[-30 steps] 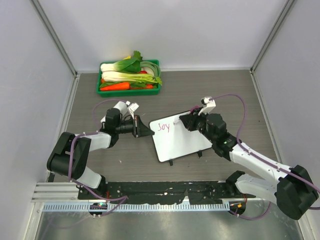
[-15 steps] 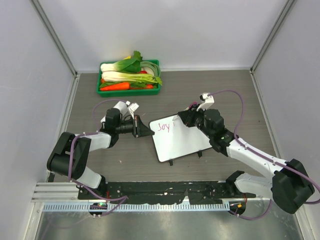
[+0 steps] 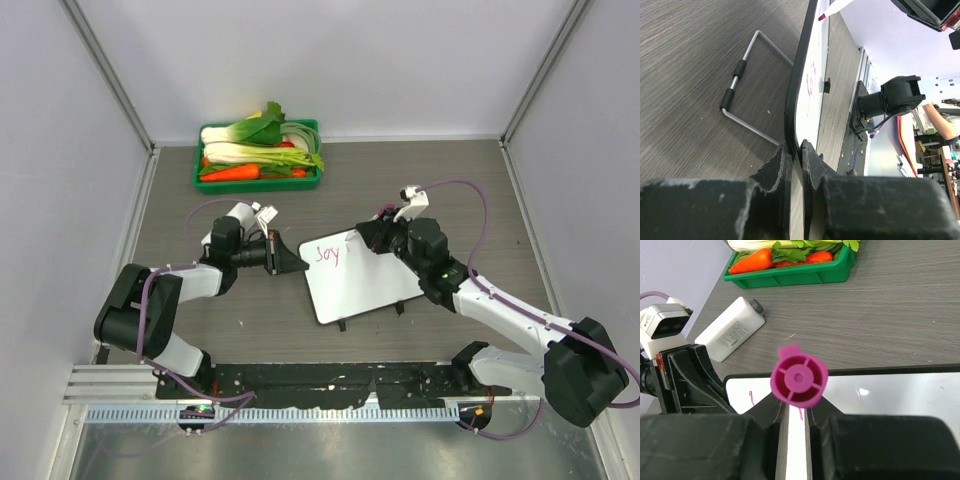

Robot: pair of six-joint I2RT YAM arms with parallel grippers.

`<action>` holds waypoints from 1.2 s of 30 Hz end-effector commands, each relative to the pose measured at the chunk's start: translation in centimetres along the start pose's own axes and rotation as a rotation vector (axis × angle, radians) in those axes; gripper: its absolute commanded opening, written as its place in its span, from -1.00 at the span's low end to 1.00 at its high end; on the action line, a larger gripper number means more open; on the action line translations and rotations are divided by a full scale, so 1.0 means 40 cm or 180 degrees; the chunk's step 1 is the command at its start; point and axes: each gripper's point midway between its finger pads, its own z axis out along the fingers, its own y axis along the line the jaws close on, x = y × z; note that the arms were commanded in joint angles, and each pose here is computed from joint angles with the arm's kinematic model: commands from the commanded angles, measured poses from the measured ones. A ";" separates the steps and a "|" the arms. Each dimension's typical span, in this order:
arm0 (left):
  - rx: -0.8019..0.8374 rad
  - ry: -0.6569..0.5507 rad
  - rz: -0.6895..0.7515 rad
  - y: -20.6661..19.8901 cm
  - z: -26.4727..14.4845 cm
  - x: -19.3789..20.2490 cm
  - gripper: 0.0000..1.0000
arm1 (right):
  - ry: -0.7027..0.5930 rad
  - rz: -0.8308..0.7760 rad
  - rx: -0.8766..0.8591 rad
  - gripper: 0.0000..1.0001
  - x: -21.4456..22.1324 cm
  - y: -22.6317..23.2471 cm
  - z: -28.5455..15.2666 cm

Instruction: Write a sentence on the whiteboard

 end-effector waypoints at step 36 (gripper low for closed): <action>-0.0019 0.0116 0.0032 0.017 0.007 0.033 -1.00 | -0.0055 -0.0046 0.0113 -0.97 0.017 -0.042 -0.029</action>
